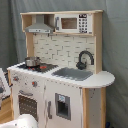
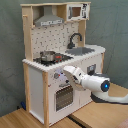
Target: Play with the kitchen
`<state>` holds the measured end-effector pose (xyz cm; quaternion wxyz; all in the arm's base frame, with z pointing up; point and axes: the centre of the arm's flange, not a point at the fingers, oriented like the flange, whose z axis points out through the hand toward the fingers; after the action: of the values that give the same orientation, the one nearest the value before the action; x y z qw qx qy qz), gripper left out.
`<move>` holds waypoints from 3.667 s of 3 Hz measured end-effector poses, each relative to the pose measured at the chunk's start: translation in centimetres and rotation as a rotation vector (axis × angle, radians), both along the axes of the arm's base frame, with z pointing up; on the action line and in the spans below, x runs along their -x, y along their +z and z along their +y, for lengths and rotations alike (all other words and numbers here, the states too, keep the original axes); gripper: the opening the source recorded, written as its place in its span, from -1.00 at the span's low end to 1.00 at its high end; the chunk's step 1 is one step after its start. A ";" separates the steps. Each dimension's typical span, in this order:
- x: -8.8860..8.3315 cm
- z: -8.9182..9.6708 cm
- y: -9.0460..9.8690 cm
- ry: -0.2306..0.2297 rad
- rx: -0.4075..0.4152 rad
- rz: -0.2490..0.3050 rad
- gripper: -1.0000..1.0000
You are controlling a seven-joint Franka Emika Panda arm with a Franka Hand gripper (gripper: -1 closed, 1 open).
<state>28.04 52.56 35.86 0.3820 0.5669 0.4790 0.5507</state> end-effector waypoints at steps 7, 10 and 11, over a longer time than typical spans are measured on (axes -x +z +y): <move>10.3 -4.7 -0.8 0.045 0.525 -0.057 1.00; 8.6 -7.7 -1.0 0.038 0.858 -0.068 1.00; 8.1 -9.0 -0.6 0.036 0.946 -0.075 1.00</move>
<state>19.96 43.59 35.25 0.6058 0.3022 0.6727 0.2986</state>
